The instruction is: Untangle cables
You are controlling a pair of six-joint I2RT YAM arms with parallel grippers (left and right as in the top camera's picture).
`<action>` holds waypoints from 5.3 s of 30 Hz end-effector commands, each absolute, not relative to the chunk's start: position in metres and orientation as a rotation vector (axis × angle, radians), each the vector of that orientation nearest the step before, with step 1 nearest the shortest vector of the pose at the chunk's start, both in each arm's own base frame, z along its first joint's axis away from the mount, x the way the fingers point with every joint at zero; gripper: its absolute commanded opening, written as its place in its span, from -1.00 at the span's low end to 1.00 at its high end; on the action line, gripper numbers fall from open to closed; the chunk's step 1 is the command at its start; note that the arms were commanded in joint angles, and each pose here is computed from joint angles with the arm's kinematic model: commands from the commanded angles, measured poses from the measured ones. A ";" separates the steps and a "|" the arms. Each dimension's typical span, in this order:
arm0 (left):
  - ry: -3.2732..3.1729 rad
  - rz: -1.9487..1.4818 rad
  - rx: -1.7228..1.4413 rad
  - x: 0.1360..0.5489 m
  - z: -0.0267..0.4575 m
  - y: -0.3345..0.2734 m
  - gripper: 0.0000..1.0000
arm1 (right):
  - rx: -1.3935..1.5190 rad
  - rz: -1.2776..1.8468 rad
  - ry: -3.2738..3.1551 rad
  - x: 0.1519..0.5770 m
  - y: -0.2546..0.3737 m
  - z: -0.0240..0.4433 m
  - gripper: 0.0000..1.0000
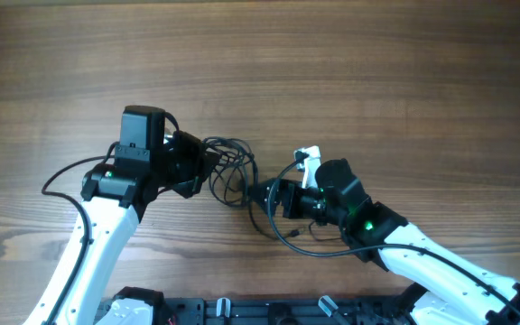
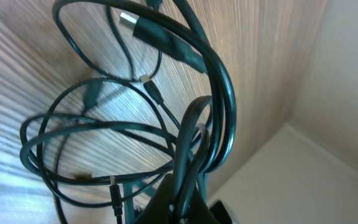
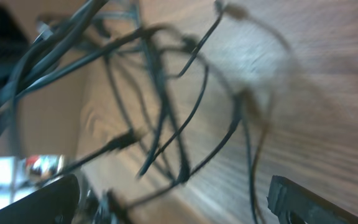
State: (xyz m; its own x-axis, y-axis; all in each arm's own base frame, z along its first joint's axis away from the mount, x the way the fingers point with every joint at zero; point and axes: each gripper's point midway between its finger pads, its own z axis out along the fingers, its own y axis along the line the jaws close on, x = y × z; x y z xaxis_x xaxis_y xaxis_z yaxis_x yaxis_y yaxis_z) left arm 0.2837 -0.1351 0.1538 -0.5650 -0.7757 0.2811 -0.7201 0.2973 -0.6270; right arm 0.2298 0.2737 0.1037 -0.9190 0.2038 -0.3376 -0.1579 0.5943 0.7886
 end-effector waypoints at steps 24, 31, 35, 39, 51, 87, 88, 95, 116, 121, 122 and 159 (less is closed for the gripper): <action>1.979 -1.355 -1.121 0.259 0.288 -0.085 -0.92 | 0.833 0.360 2.384 0.298 0.086 0.028 1.00; 1.990 -1.303 -1.122 0.266 0.280 -0.077 -0.92 | 0.713 0.357 2.324 0.299 0.055 0.069 0.99; 2.037 -1.285 -1.176 0.277 0.264 -0.077 -0.92 | 0.698 0.380 2.168 0.299 0.046 0.115 0.99; 2.101 -1.274 -1.231 0.287 0.244 -0.081 -0.92 | 0.439 0.693 2.118 0.291 0.091 0.160 0.99; 2.336 -1.282 -0.536 0.323 0.216 -0.172 -0.74 | -0.162 1.294 2.106 0.234 0.181 0.198 0.99; 2.361 -0.643 -1.242 0.317 0.158 -0.028 1.00 | -0.217 1.012 2.252 0.287 0.195 0.165 0.58; 2.368 -0.634 -1.260 0.314 0.156 -0.026 1.00 | -0.207 1.000 2.259 0.289 0.197 0.165 0.57; 2.401 -0.615 -1.288 0.305 0.151 -0.025 1.00 | -0.242 0.992 2.350 0.325 0.244 0.154 0.33; 2.414 -0.608 -1.298 0.302 0.149 -0.026 1.00 | 0.019 1.099 2.363 0.385 0.329 0.052 -0.20; 2.419 -0.606 -1.300 0.302 0.147 -0.026 1.00 | -0.064 1.280 2.275 0.381 0.348 0.076 -0.91; 2.426 -0.603 -1.291 0.302 0.146 -0.026 1.00 | -0.094 1.322 2.262 0.378 0.351 0.082 -0.91; 2.904 -0.612 -0.589 0.295 0.070 -0.147 1.00 | -0.431 1.308 2.104 0.307 0.296 0.246 -0.91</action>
State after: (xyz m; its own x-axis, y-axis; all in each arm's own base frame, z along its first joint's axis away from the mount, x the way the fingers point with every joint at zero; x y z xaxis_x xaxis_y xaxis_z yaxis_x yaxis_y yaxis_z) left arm 0.2935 -0.1452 0.0753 -0.9132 -0.4061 -0.0322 -0.3546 0.8312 -0.4281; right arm 0.3015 0.3055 0.2228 -0.7947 0.0132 -0.6068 -0.5316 0.4673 0.7064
